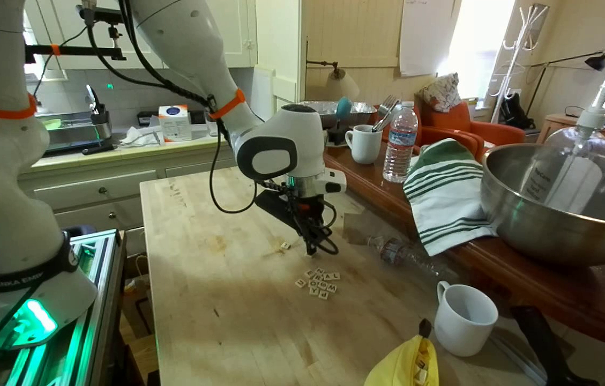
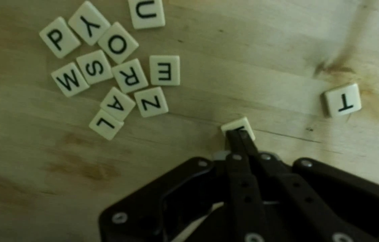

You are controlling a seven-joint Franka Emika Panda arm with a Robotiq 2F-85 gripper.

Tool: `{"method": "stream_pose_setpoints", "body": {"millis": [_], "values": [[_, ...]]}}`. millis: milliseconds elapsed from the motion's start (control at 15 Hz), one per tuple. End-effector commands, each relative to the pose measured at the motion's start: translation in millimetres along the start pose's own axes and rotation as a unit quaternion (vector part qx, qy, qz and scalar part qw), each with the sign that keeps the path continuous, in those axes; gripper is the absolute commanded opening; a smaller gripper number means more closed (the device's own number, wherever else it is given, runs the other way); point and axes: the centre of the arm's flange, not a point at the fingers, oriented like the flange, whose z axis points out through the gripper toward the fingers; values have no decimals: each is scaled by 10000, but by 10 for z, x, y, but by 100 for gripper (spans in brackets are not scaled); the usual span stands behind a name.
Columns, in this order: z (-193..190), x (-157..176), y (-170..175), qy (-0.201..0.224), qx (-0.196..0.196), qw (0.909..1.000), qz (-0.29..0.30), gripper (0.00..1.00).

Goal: Use the tiles to create the word 'The'.

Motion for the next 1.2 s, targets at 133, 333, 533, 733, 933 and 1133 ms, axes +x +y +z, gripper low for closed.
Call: {"method": "stream_pose_setpoints", "body": {"millis": [133,333,533,733,933,1133], "values": [[94,-231,-114,-13,339,9878,-1519,0],[68,-287,-137,-25,455,9722,-2295,0],[61,-327,-163,8,509,9508,-3057,0],[48,-358,-189,13,561,9283,-3676,0],[42,-393,-209,-4,561,9120,-4064,0],[-59,-351,-170,92,544,9211,-3854,0]]}}
